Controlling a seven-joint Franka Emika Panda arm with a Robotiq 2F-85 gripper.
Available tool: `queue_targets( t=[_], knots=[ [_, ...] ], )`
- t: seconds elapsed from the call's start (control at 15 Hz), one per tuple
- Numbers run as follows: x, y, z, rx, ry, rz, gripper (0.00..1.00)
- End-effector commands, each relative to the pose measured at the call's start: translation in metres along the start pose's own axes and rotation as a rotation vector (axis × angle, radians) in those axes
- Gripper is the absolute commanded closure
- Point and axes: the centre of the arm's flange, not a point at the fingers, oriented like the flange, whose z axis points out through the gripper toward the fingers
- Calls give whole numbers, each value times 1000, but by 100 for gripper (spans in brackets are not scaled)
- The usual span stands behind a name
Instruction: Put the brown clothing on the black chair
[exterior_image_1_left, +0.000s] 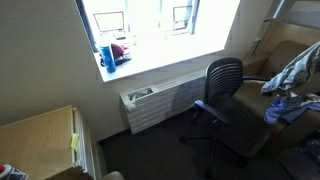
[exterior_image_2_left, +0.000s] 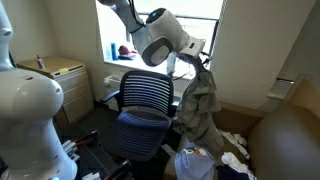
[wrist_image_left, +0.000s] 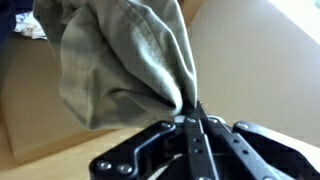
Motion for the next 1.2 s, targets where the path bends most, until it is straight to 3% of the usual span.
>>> queue_targets(
  t=[0.0,0.27,0.4,0.47,0.53,0.67,0.93,1.13],
  knots=[
    [9,-25,-81,77,-114,-87,100],
    [-2,-38,-109,128,-325,-160,100],
    [-14,-31,-110,83,-421,-244,100],
    [-18,-24,-112,32,-445,-285,100],
    [-12,-35,-85,87,-406,-225,99],
    [-16,-25,-89,42,-437,-258,99],
    [-19,-21,-87,30,-444,-261,100],
    [-71,-35,-72,74,-593,-328,100]
  ],
)
